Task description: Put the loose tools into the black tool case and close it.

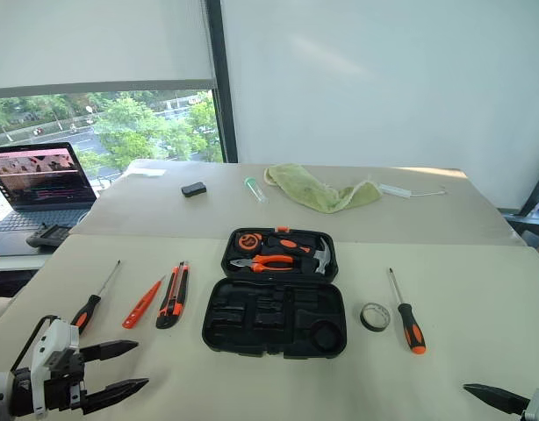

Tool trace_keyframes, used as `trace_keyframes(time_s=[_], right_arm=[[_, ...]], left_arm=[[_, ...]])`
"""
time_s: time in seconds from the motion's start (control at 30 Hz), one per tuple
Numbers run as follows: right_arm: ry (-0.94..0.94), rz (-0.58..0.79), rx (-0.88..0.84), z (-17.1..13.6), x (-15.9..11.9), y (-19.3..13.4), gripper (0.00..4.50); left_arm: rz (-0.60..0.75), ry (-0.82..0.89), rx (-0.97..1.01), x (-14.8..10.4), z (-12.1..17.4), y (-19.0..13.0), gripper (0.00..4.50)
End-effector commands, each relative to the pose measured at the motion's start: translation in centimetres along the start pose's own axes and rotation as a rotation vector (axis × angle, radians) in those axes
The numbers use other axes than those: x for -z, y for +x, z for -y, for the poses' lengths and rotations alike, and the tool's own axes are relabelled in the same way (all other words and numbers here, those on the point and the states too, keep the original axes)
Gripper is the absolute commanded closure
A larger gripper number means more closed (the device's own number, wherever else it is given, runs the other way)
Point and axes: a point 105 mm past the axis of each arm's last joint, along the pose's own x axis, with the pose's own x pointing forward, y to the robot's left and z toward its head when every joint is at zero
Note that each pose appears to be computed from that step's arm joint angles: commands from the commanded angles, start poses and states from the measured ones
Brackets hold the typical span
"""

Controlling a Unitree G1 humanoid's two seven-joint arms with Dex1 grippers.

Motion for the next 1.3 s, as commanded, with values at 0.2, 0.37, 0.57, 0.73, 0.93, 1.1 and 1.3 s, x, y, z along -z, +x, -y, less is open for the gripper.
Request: trace_keyframes(time_s=[0.2,0.37,0.57,0.73,0.93,1.1,1.3], right_arm=[[-0.113,0.270,-0.060,-0.3,-7.6,4.0,0.10],[-0.237,0.508,-0.238,-2.7,-13.9,6.8,0.10],[-0.298,0.584,-0.426,-4.8,-17.0,8.5,0.10],[-0.327,0.585,-0.467,-5.2,-17.4,9.0,0.10],[-0.327,0.569,-0.445,-5.3,-16.8,8.7,0.10],[-0.318,0.564,-0.428,-5.6,-16.5,8.4,0.00],[-0.309,0.549,-0.387,-5.4,-16.1,8.0,0.00]], left_arm=[[0.132,-0.042,-0.175,-2.1,-1.4,0.3,0.00],[0.234,-0.092,-0.505,-4.8,-5.1,-0.7,0.00],[0.050,-0.211,-0.799,-4.7,-9.3,-3.5,0.00],[-0.151,-0.259,-0.901,-4.7,-12.2,-4.6,0.00],[-0.350,-0.404,-0.886,-2.7,-12.9,-4.4,0.00],[-0.391,-0.441,-0.866,-1.6,-13.0,-3.9,1.40],[-0.143,-0.270,-0.777,-6.6,-13.8,-2.2,3.42]])
